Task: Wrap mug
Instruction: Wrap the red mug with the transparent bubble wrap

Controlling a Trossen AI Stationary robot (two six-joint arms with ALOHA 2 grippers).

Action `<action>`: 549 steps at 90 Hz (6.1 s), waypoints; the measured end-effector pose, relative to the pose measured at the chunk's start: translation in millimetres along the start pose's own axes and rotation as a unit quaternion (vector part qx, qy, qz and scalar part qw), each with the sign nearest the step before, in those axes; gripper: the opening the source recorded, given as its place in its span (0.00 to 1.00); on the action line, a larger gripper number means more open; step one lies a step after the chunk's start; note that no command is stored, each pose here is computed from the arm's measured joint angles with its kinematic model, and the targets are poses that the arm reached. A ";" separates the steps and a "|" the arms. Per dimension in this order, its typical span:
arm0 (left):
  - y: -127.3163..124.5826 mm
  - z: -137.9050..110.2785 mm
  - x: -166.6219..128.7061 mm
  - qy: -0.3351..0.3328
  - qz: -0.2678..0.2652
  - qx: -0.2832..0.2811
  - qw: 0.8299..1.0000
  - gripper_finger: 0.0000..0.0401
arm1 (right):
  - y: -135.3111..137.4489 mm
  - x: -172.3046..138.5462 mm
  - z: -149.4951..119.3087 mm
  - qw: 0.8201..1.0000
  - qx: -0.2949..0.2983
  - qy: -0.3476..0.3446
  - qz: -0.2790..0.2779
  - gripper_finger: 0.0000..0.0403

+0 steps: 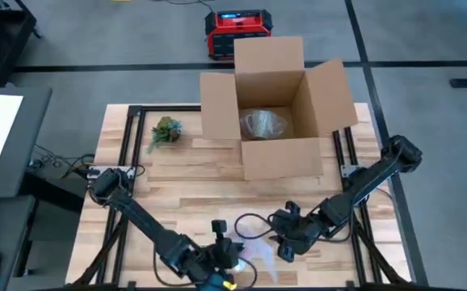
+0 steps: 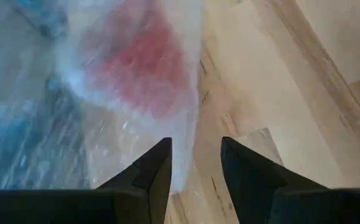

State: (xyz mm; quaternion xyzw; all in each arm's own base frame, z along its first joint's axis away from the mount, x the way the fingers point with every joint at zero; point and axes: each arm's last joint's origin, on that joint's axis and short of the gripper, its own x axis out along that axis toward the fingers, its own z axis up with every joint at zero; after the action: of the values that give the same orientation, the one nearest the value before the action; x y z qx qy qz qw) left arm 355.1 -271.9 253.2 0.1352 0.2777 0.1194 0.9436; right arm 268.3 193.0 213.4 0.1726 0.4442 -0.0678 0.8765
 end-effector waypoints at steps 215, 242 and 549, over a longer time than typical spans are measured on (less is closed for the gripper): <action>-70.0 -136.2 -46.7 0.089 -0.001 -0.126 0.988 0.33 | 106.4 110.5 66.6 0.900 -0.434 0.014 0.033 0.79; -61.3 -116.6 -16.5 0.068 -0.007 -0.083 0.994 0.33 | 103.4 144.7 64.5 0.900 -0.430 0.073 0.009 0.81; -30.6 -80.6 -2.2 0.101 0.066 -0.077 0.990 0.33 | 39.6 -11.4 60.7 0.989 -0.109 -0.060 -0.080 0.00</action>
State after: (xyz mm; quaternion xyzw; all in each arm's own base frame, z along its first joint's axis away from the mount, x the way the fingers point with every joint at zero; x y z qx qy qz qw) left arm 313.0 -285.9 179.2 0.0677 0.3518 0.2155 0.9084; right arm 318.0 207.5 265.2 0.0361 0.4078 -0.0992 0.9069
